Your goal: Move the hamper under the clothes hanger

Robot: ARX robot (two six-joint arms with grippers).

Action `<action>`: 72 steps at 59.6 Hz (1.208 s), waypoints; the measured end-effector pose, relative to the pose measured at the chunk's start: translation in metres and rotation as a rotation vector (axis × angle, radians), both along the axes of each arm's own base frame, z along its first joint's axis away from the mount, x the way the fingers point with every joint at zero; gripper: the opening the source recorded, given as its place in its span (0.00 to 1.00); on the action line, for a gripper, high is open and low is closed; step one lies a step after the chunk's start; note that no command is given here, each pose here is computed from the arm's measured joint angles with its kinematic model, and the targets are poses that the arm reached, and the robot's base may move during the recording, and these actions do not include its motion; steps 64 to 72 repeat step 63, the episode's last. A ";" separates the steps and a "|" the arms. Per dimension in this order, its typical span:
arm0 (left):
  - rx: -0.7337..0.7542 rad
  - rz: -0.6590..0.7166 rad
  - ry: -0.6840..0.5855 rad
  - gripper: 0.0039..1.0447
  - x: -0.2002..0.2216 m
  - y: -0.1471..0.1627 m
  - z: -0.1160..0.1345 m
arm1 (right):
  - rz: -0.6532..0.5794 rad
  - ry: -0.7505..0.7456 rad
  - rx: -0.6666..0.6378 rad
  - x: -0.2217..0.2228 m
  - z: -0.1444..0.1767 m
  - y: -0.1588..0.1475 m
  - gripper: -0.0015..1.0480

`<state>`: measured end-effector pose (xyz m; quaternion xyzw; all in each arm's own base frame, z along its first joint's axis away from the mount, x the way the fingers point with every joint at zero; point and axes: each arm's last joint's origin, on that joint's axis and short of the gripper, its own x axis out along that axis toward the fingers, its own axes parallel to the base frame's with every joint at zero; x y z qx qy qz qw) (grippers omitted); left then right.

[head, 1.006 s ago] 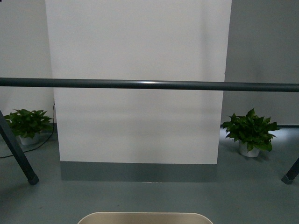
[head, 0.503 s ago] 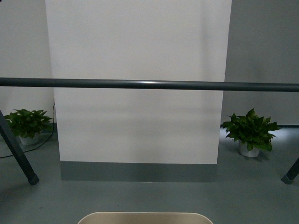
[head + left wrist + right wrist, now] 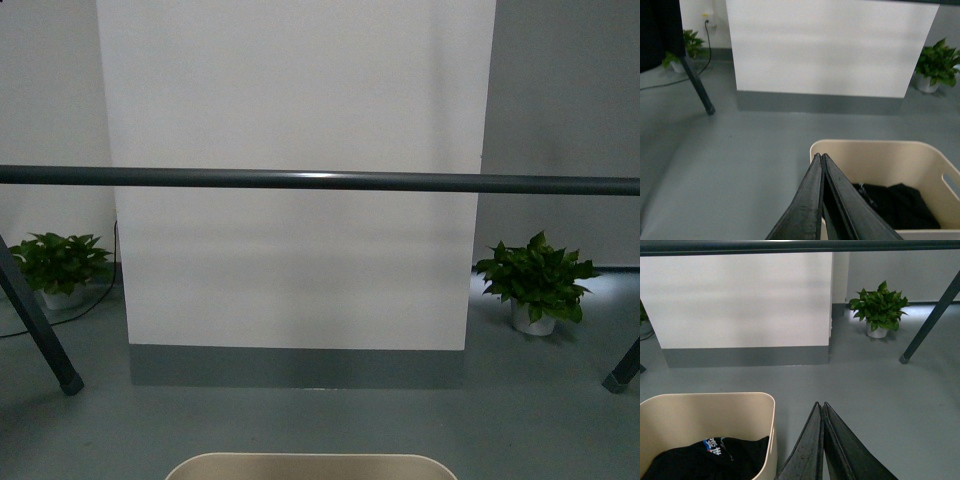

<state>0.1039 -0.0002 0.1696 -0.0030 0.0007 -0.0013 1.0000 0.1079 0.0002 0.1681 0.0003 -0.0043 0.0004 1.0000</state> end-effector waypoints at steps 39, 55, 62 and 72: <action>0.000 0.000 -0.017 0.17 -0.007 0.000 0.000 | 0.002 0.005 -0.001 -0.010 -0.003 0.000 0.12; 0.000 0.000 -0.017 0.71 -0.007 0.000 0.000 | 0.003 0.005 -0.001 -0.010 -0.003 0.000 0.65; 0.000 0.000 -0.017 0.93 -0.007 0.000 0.000 | 0.003 0.005 -0.001 -0.010 -0.003 0.000 0.85; 0.001 0.000 -0.017 0.95 -0.007 0.000 0.000 | 0.003 0.005 -0.001 -0.010 -0.003 0.000 0.89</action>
